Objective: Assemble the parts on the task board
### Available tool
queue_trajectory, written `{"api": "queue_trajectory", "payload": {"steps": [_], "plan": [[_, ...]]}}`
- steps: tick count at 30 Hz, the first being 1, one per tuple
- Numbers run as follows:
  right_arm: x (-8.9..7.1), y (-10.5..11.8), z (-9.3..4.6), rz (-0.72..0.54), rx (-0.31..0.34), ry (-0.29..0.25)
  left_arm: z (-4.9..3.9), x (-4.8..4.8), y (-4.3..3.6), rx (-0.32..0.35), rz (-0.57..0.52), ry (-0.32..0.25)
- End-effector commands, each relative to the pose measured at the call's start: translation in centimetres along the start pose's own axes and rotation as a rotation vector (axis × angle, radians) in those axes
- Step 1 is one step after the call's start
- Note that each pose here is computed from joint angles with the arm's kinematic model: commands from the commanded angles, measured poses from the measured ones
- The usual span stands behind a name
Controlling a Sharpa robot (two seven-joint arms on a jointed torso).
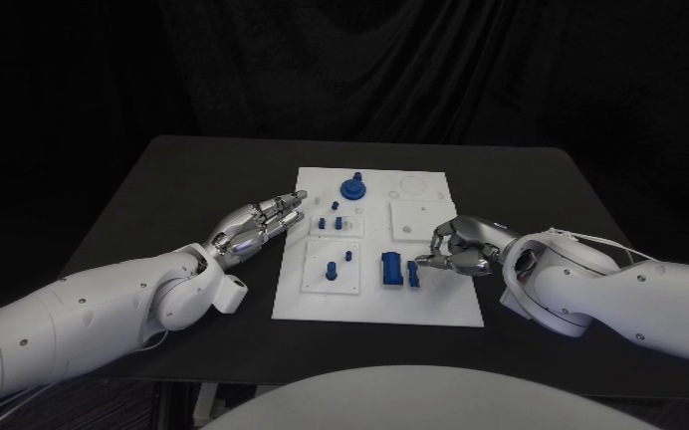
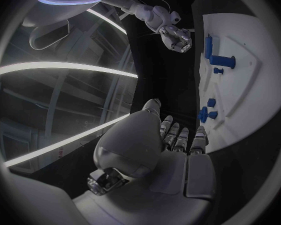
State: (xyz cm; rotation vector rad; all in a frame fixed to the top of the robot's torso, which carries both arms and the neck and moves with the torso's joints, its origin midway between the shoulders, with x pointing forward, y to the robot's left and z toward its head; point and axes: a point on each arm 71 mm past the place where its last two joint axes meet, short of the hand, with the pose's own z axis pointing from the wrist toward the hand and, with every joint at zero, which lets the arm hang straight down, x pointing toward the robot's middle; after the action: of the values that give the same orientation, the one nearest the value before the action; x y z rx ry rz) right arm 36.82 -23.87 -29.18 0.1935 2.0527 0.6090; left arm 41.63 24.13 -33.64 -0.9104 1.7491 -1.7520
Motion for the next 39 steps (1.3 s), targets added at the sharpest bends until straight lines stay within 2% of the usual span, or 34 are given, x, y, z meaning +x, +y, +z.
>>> {"api": "queue_trajectory", "payload": {"steps": [1,9,18,39], "plan": [[0.1,0.4,0.5,-0.001,-0.023,-0.026,-0.01,0.14,-0.68,0.100,0.027,0.000],[1.8,0.8,1.8,-0.019,0.001,0.031,0.03,0.18,-0.62,0.093,0.024,0.008],[2.7,1.3,2.7,-0.056,0.008,0.071,0.05,0.15,-0.49,0.078,0.020,0.013],[3.7,1.5,3.3,-0.086,0.007,0.102,0.19,0.25,-0.26,0.056,0.010,0.026]]}}
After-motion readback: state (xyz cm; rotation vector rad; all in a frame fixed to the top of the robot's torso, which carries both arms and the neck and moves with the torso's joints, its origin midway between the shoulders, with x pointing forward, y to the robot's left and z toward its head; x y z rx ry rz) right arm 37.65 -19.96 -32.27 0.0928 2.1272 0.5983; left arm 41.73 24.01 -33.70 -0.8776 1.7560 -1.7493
